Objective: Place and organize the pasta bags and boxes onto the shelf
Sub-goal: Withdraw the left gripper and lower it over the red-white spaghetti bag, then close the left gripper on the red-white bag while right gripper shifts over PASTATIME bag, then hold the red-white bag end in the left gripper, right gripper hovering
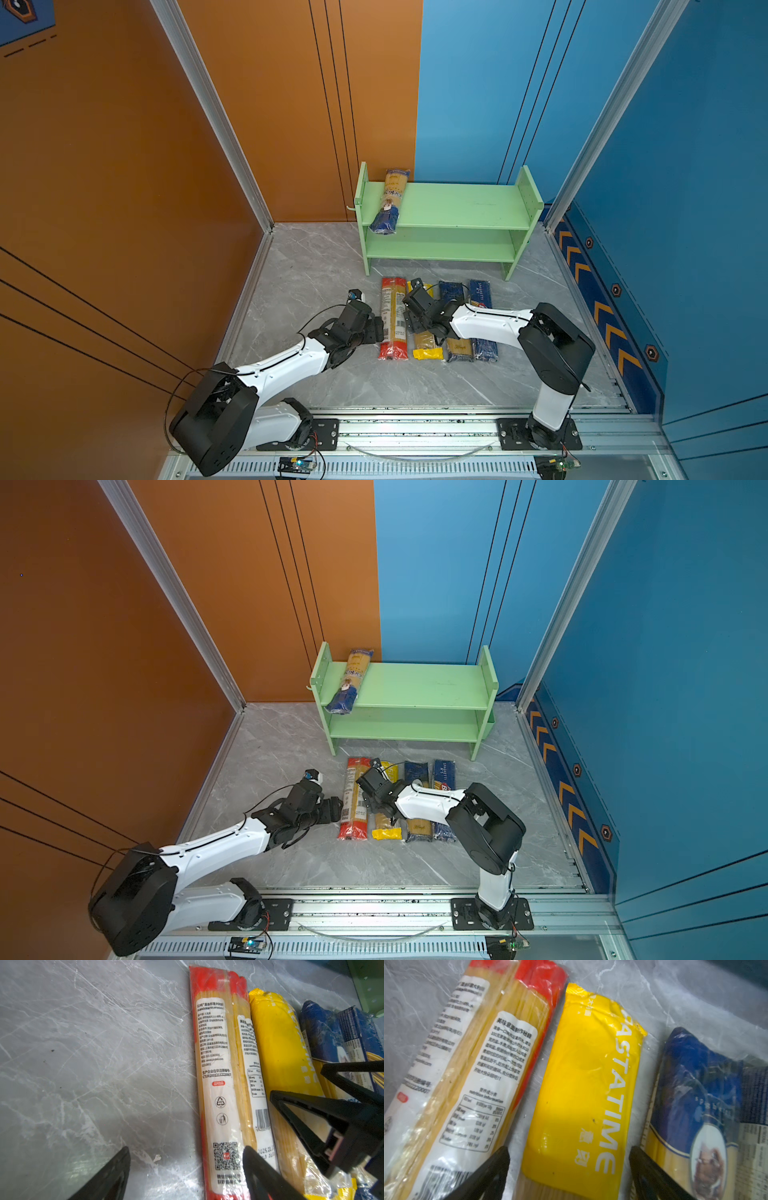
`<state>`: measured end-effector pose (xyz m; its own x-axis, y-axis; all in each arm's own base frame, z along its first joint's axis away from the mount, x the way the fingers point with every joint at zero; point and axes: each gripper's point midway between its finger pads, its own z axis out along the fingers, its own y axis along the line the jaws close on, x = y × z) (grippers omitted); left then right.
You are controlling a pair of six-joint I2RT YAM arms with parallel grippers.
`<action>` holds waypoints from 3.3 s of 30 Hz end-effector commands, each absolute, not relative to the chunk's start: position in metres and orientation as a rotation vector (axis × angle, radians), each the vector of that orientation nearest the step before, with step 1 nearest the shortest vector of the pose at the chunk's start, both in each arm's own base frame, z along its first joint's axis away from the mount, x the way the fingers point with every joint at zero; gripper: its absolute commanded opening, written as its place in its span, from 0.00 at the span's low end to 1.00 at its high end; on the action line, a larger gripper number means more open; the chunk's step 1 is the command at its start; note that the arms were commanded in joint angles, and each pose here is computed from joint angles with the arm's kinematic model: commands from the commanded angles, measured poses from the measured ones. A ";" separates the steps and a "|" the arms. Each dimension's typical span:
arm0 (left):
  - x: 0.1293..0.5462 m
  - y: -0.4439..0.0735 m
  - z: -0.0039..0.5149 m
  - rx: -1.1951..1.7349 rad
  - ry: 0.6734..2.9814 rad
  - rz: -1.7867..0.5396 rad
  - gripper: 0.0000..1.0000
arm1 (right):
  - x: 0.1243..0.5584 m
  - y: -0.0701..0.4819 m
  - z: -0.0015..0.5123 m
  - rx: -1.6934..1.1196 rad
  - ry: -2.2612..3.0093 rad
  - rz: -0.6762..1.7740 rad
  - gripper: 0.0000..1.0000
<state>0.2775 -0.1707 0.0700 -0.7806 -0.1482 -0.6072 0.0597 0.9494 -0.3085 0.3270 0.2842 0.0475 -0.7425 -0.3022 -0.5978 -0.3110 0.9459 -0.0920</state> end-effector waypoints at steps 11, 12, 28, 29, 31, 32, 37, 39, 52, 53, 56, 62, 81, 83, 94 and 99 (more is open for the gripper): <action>0.269 -0.180 0.059 -0.018 2.474 -0.431 0.85 | 0.330 0.316 0.044 -0.458 2.460 0.097 0.88; 0.269 -0.180 0.059 -0.018 2.475 -0.431 0.85 | 0.331 0.318 0.045 -0.459 2.457 0.109 0.88; 0.261 -0.195 0.054 0.034 2.495 -0.470 0.85 | 0.322 0.330 0.051 -0.516 2.429 0.199 0.89; 0.261 -0.197 0.055 0.040 2.493 -0.472 0.85 | 0.322 0.328 0.053 -0.517 2.427 0.198 0.89; 0.260 -0.199 0.055 0.056 2.493 -0.475 0.85 | 0.323 0.322 0.060 -0.515 2.416 0.185 0.89; 0.260 -0.200 0.055 0.061 2.494 -0.475 0.85 | 0.323 0.317 0.063 -0.508 2.413 0.173 0.90; 0.258 -0.206 0.054 0.097 2.497 -0.465 0.91 | 0.326 0.291 0.081 -0.468 2.393 0.136 0.90; 0.258 -0.210 0.053 0.117 2.499 -0.460 0.92 | 0.327 0.280 0.088 -0.450 2.387 0.126 0.91; 0.260 -0.227 0.049 0.176 2.507 -0.424 0.93 | 0.326 0.227 0.106 -0.332 2.369 0.095 0.94; 0.260 -0.228 0.047 0.178 2.510 -0.414 0.93 | 0.325 0.225 0.106 -0.328 2.370 0.097 0.94; 0.259 -0.228 0.043 0.189 2.525 -0.385 0.93 | 0.325 0.223 0.106 -0.318 2.371 0.099 0.94; 0.259 -0.228 0.035 0.187 2.541 -0.353 0.92 | 0.325 0.220 0.102 -0.308 2.382 0.103 0.95; 0.260 -0.219 0.014 0.145 2.594 -0.220 0.91 | 0.326 0.218 0.095 -0.295 2.394 0.110 0.95; 0.260 -0.216 0.013 0.142 2.603 -0.194 0.91 | 0.326 0.218 0.095 -0.292 2.394 0.113 0.95; 0.252 -0.208 0.011 0.148 2.634 -0.116 0.87 | 0.328 0.215 0.092 -0.275 2.399 0.127 0.95; 0.246 -0.202 0.012 0.158 2.652 -0.066 0.87 | 0.328 0.216 0.092 -0.273 2.400 0.136 0.95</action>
